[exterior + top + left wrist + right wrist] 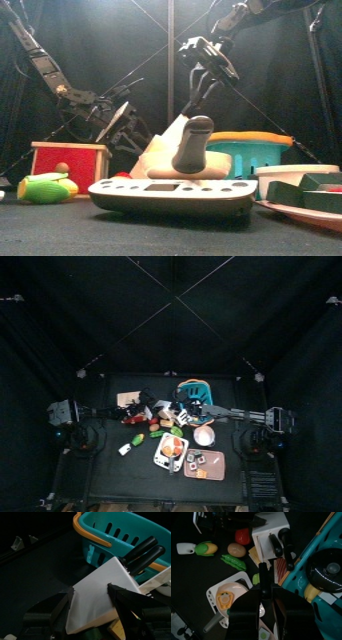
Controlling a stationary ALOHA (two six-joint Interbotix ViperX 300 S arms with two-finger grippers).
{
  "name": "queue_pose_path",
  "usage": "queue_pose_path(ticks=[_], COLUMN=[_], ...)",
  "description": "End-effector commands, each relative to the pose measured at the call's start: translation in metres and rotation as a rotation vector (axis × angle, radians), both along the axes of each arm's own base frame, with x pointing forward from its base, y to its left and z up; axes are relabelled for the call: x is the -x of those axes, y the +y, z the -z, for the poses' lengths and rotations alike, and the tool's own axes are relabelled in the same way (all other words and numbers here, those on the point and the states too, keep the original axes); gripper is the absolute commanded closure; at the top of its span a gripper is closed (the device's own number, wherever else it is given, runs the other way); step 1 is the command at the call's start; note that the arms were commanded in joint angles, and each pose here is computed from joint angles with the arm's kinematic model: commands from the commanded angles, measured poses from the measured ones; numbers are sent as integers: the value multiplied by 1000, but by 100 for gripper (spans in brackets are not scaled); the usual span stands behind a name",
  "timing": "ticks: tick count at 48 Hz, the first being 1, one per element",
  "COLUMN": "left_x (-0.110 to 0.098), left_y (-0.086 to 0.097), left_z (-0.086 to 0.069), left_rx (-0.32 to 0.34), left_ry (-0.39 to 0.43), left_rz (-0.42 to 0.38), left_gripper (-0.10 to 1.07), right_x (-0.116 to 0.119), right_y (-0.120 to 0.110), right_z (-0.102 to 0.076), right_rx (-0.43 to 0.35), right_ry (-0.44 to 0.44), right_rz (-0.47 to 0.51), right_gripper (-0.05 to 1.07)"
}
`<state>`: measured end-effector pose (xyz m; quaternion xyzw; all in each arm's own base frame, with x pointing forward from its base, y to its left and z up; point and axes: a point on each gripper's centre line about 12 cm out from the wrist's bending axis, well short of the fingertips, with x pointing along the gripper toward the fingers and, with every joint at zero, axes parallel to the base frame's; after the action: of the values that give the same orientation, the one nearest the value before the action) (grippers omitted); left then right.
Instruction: Place cleaver into holder
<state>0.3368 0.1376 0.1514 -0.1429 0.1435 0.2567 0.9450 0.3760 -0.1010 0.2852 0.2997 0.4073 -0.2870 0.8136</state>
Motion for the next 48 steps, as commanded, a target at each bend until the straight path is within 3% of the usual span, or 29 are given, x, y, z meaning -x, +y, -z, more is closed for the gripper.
queue_pose_path(ticks=[1,15,33,48], left_x=[-4,-5,-4,4], left_y=[-1,0,0,3], left_z=[-7,-12,-15,-31], left_rx=[-11,-19,-26,-49], left_ry=[-18,-32,-39,-82], left_rz=[8,9,12,-1], left_gripper=[6,6,6,6], right_x=[-4,-14,-21,-21], right_y=[-11,-17,-27,-28], right_z=[-18,-10,-2,-6], right_rx=[31,86,130,175], right_ry=[-74,-118,-113,-111], right_rz=[17,-4,-10,-27], right_gripper=[50,48,24,24])
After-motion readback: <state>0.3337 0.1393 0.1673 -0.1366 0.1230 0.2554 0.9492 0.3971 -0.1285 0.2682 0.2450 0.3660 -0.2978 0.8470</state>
